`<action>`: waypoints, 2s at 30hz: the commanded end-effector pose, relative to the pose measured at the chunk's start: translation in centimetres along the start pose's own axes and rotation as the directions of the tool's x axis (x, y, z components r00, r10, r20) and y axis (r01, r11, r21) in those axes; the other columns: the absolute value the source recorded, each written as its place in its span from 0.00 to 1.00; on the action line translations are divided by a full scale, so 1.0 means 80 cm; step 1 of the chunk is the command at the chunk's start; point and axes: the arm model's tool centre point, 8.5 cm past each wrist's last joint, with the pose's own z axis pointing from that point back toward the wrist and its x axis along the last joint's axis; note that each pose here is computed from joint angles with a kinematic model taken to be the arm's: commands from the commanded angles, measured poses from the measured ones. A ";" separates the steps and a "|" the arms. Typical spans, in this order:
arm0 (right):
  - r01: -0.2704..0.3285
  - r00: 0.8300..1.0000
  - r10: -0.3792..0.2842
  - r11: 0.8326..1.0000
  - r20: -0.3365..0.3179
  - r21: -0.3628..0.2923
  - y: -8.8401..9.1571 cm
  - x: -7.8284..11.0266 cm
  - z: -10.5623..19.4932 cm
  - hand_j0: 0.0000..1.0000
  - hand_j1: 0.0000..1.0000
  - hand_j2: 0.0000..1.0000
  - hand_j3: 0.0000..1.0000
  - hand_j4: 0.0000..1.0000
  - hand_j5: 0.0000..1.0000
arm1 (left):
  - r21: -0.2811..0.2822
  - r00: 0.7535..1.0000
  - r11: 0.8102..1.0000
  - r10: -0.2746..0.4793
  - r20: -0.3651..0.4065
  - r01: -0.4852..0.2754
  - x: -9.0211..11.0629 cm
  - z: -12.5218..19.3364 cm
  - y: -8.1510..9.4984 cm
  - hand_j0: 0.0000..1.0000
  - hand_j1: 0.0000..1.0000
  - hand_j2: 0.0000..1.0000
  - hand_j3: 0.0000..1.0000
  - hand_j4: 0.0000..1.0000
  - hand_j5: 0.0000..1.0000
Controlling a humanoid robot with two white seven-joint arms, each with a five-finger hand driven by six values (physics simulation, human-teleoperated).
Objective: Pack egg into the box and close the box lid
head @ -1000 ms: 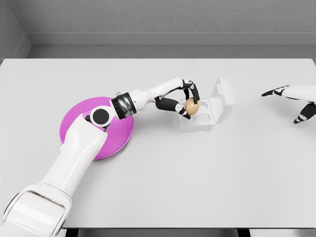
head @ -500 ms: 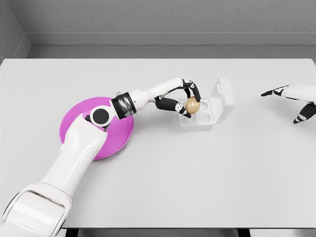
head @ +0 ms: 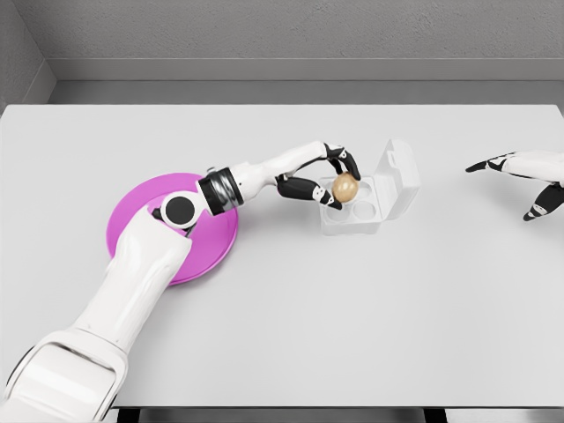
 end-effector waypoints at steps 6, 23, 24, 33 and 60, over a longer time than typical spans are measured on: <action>0.004 1.000 -0.004 1.000 0.001 0.000 0.001 0.000 -0.001 1.00 1.00 1.00 1.00 1.00 1.00 | 0.007 1.000 1.000 0.009 0.002 -0.009 0.000 0.001 0.000 0.59 0.59 0.59 0.59 0.59 0.59; -0.003 1.000 0.003 1.000 0.009 0.000 -0.001 0.004 -0.002 1.00 1.00 1.00 1.00 1.00 1.00 | 0.005 1.000 1.000 0.017 -0.003 -0.016 -0.003 0.004 -0.006 0.68 0.68 0.68 0.68 0.68 0.68; -0.003 1.000 0.003 1.000 0.011 -0.001 -0.001 0.005 -0.003 1.00 1.00 1.00 1.00 1.00 1.00 | 0.006 1.000 1.000 0.017 -0.004 -0.017 -0.004 0.006 -0.005 0.70 0.70 0.70 0.70 0.70 0.70; -0.003 1.000 0.003 1.000 0.009 0.000 -0.001 0.004 -0.002 1.00 1.00 1.00 1.00 1.00 1.00 | 0.013 1.000 1.000 0.012 -0.011 -0.012 -0.006 0.010 -0.001 0.82 0.82 0.82 0.82 0.82 0.82; -0.091 0.988 0.085 0.995 0.128 0.044 -0.002 0.059 -0.047 1.00 1.00 1.00 1.00 1.00 1.00 | -0.095 0.968 0.965 -0.249 -0.019 0.246 0.068 0.197 0.106 1.00 1.00 1.00 1.00 1.00 1.00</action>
